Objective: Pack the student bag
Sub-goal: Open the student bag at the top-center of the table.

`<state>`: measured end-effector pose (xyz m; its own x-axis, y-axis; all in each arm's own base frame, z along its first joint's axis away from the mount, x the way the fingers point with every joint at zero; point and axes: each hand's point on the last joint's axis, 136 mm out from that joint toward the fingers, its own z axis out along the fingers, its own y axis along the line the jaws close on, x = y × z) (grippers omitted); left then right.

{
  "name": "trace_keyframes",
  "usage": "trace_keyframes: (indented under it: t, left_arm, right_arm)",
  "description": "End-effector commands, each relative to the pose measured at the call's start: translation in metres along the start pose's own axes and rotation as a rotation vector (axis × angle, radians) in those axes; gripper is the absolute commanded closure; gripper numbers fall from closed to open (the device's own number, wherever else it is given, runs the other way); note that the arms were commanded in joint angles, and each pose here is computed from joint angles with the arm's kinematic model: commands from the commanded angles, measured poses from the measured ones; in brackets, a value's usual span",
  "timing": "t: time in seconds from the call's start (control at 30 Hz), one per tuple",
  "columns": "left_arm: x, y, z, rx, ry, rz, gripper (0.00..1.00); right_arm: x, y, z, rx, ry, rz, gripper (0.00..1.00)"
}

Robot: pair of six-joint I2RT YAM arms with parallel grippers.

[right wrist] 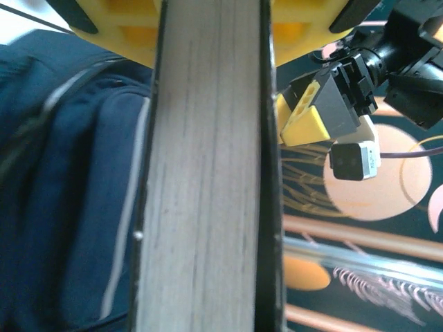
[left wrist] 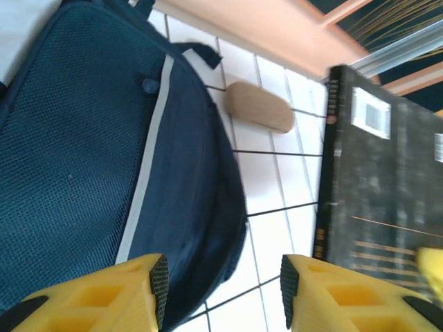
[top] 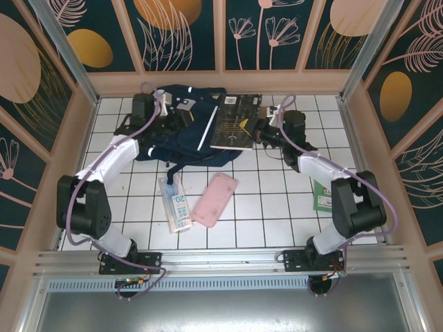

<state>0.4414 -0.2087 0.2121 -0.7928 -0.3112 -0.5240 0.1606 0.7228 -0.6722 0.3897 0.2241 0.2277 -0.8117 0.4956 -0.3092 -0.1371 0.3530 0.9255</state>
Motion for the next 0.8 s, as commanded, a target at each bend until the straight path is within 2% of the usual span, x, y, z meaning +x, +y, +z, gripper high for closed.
trace_keyframes:
  t: [0.0,0.17,0.4,0.67,0.77]
  left_arm:
    - [0.005,0.019,0.023,-0.2,0.016,0.122,0.53]
    - [0.014,0.016,0.061,-0.331,0.043,0.265,0.52]
    - [0.034,0.017,0.12,-0.48,0.107,0.454,0.48]
    - [0.045,0.048,0.157,-0.607,0.162,0.527,0.47]
    - [0.046,0.054,0.162,-0.657,0.164,0.561,0.63]
  right_arm:
    - [-0.018,0.003,-0.031,0.053,-0.116,-0.083,1.0]
    - [-0.024,-0.011,-0.06,0.102,-0.186,-0.066,1.0]
    - [-0.023,-0.016,-0.08,0.129,-0.22,-0.051,1.0]
    - [-0.02,-0.016,-0.092,0.142,-0.237,-0.054,1.0]
    - [-0.019,-0.017,-0.094,0.142,-0.241,-0.054,1.0]
